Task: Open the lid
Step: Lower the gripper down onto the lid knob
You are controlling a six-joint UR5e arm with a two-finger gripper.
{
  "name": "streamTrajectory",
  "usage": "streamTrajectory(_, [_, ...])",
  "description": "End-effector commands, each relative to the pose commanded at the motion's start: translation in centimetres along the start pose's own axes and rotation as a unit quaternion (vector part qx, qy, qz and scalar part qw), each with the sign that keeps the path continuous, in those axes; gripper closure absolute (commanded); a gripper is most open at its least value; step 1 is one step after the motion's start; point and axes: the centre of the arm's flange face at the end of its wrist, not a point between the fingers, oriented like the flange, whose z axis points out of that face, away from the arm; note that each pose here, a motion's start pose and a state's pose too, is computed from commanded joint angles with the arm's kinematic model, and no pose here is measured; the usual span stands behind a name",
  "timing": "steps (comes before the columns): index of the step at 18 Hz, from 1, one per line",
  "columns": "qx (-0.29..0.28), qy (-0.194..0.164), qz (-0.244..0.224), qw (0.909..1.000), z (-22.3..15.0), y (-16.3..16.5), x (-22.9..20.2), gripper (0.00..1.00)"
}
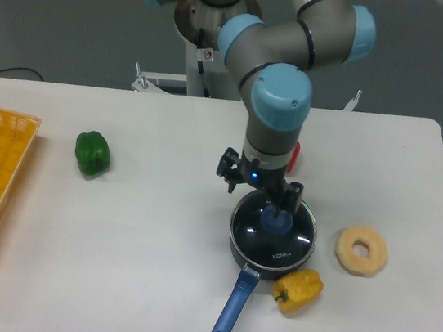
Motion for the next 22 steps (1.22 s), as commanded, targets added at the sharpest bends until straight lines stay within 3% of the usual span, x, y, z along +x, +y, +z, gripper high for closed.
streamTrajectory(22, [-0.018,0.016,-0.05,0.9985,4.0,-0.4,-2.8,0.0])
